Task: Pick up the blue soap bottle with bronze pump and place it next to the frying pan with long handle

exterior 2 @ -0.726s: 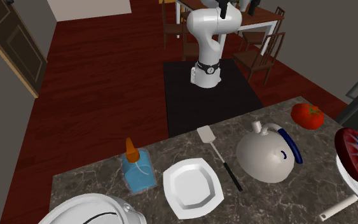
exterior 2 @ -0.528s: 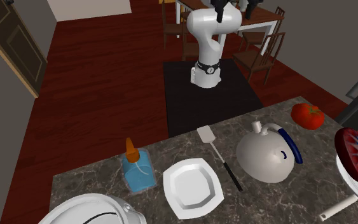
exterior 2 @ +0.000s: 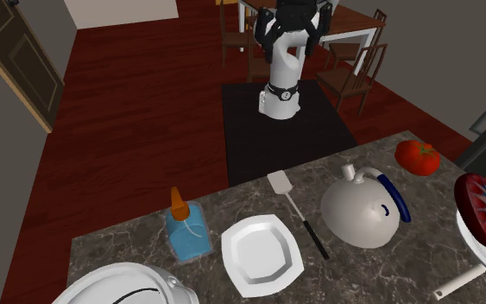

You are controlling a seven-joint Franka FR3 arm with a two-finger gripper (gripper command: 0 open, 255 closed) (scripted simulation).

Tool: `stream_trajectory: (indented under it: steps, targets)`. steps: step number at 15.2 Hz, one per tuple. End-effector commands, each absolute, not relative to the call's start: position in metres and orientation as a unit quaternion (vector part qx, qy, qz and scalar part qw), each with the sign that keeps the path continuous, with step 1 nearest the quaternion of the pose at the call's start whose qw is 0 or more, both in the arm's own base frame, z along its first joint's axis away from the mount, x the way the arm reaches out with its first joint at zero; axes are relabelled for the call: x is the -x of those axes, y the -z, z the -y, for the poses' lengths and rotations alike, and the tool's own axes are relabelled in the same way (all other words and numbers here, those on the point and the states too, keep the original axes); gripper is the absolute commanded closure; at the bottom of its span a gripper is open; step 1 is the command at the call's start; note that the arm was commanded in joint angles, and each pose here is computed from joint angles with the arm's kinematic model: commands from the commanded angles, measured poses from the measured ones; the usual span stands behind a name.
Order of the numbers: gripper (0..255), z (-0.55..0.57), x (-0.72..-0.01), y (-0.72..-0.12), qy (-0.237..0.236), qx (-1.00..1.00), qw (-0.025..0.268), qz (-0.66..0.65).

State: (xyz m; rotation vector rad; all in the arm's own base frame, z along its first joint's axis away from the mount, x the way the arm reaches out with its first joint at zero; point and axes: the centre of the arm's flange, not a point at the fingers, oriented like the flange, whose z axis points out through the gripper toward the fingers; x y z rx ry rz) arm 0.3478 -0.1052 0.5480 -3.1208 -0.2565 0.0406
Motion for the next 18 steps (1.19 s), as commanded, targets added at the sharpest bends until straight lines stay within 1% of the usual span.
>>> stream_trajectory:
  steps: [1, 18]
  targets:
    - [0, 0.123, -0.364, -0.538, -0.011, 0.996, 0.004, 0.085]
    - [0, 0.275, -0.497, -0.447, -0.001, 0.994, 0.001, 0.113]
